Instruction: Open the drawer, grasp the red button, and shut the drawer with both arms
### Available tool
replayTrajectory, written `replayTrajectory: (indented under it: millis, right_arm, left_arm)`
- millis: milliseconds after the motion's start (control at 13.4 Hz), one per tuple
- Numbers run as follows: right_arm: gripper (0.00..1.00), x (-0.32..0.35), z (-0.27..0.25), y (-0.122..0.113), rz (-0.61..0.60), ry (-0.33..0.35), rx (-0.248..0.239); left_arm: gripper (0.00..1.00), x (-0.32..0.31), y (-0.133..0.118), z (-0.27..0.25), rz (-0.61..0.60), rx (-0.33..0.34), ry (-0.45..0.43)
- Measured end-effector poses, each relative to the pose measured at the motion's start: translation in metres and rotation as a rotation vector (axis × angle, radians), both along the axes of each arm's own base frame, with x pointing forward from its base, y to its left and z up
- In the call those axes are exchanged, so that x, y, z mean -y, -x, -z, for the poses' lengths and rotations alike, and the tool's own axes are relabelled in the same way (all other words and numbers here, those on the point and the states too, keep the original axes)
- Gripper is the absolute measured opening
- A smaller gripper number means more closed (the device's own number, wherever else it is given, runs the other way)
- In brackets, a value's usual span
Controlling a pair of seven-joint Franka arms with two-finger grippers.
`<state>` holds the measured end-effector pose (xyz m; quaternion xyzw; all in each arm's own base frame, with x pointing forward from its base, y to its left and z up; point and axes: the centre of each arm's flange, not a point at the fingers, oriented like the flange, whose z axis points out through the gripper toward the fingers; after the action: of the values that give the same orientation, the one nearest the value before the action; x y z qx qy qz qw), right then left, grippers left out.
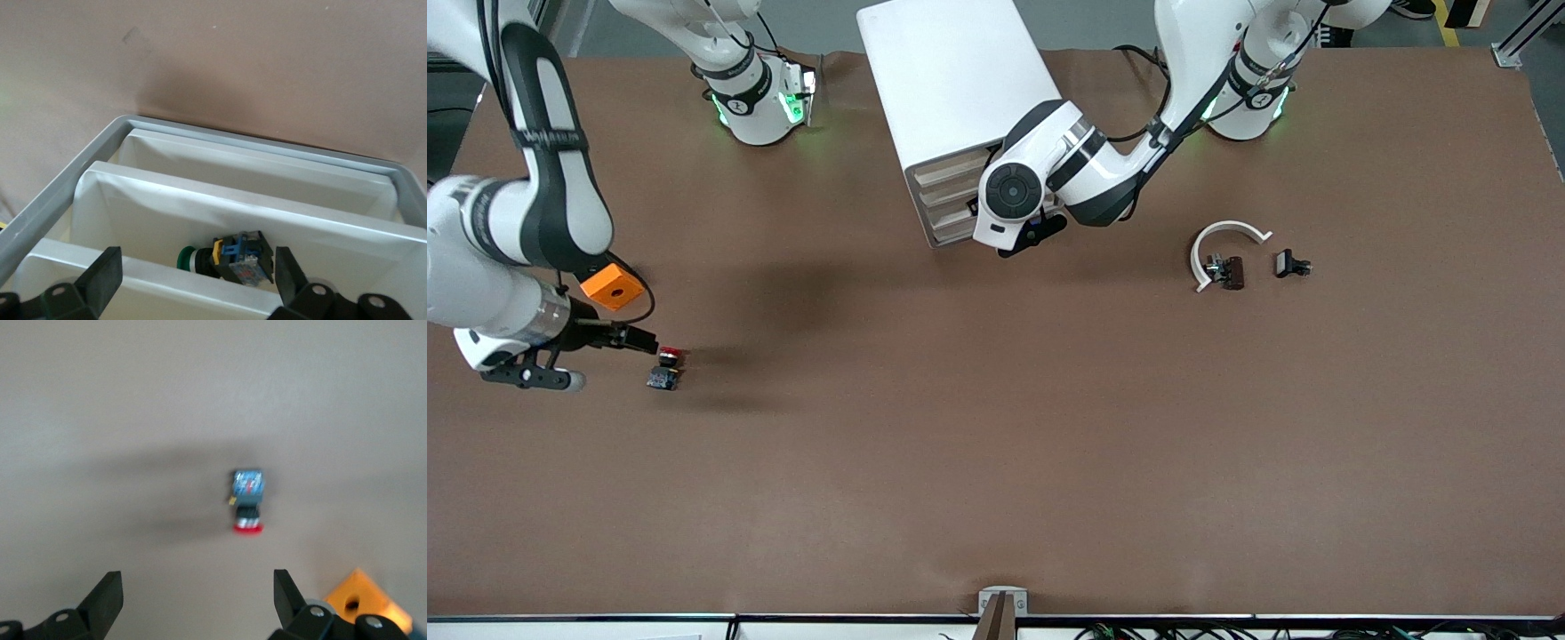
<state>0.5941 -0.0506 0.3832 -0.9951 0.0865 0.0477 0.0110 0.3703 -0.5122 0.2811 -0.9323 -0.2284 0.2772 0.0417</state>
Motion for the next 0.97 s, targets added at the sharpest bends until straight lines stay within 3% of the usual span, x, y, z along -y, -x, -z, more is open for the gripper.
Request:
replayTrajectory:
  millis: [149,373,522,671,969]
  right_arm:
    - [1.00,-0.038,-0.048,0.005,0.060,0.004,-0.036]
    - [1.00,-0.072,-0.102,0.010,0.066,0.005,-0.008]
    - [1.00,-0.073,-0.127,0.015,0.016,-0.002,0.002]
    - [1.00,-0.068,-0.159,0.021,-0.048,-0.009,-0.009]
    - [1.00,-0.060,-0.196,0.030,-0.072,-0.011,-0.039]
  left_arm:
    - [1.00,-0.009,-0.024,-0.004,-0.045,0.028,0.011]
    - [1.00,-0.054,-0.095,-0.023,-0.163,0.081,0.029]
    - [1.00,-0.101,-0.141,-0.041,-0.171,0.201,-0.018]
    - [1.00,-0.140,-0.172,-0.064,-0.154,0.317,-0.070]
    - [1.00,-0.223,-0.225,-0.118,-0.080,0.448,-0.028]
